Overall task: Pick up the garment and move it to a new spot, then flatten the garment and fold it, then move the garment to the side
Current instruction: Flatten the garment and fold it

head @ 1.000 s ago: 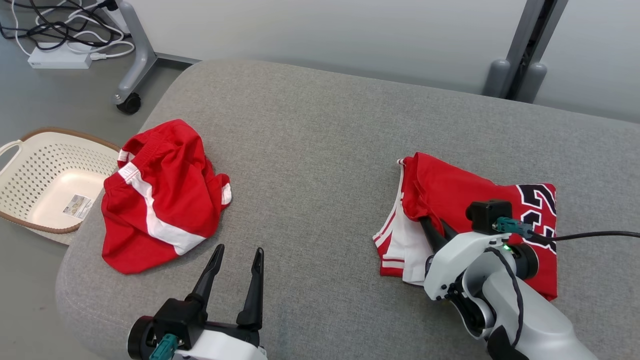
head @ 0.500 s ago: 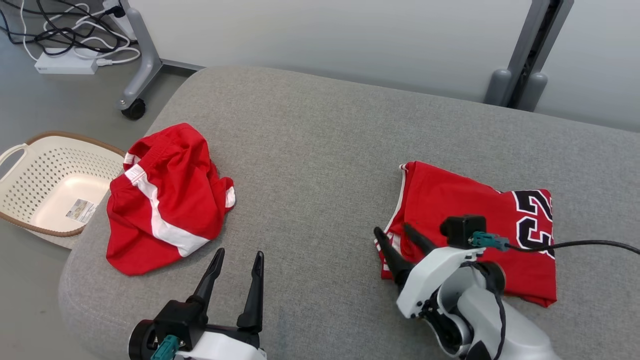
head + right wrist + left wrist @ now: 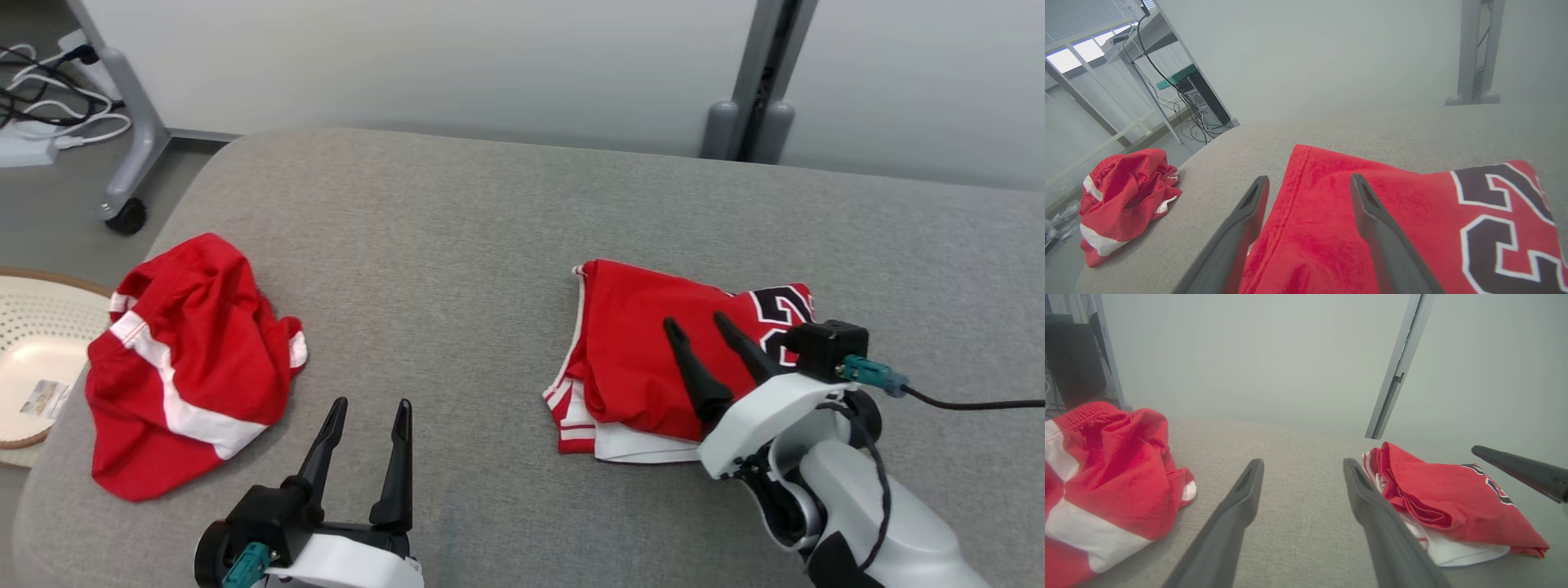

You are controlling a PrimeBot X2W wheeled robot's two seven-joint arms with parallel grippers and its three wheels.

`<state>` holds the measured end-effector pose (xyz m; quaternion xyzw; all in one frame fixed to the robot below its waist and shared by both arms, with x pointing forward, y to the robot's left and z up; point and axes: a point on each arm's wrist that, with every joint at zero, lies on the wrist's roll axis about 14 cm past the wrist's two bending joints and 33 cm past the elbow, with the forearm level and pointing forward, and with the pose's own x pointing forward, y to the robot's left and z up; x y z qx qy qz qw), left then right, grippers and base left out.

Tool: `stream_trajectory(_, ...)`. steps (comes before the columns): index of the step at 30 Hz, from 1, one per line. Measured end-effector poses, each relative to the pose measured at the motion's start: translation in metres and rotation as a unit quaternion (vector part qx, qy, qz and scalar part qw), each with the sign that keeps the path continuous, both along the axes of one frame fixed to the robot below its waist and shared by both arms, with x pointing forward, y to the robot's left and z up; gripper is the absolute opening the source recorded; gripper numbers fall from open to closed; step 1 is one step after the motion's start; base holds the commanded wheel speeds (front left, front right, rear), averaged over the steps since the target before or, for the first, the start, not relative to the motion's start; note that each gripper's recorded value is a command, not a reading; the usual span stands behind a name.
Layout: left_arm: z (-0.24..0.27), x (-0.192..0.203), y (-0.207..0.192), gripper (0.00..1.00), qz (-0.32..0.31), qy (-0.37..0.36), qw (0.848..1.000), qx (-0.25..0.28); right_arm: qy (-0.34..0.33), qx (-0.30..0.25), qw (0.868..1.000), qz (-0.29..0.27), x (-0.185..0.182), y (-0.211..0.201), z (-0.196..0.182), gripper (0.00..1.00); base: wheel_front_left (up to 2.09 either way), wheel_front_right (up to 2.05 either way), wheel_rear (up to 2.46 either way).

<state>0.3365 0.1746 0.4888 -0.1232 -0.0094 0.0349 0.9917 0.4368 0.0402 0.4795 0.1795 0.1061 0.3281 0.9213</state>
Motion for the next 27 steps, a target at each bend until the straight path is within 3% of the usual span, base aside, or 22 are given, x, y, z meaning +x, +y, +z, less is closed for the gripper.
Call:
stream_trajectory(12,0.002,0.034,-0.039,1.00,-0.058,-0.005,0.998,-0.032,-0.058,-0.045,0.988,-0.134,0.014,-0.111,0.012,1.00,0.00,0.00,0.00)
stream_trajectory(18,0.004,0.039,-0.052,1.00,-0.075,-0.006,0.997,-0.035,-0.089,-0.078,0.980,-0.160,-0.002,-0.139,0.017,1.00,0.00,0.00,0.00)
stream_trajectory(27,0.015,0.023,-0.052,1.00,-0.077,-0.023,0.996,-0.034,-0.139,-0.082,0.969,-0.185,-0.036,-0.158,0.039,1.00,0.00,0.00,0.00)
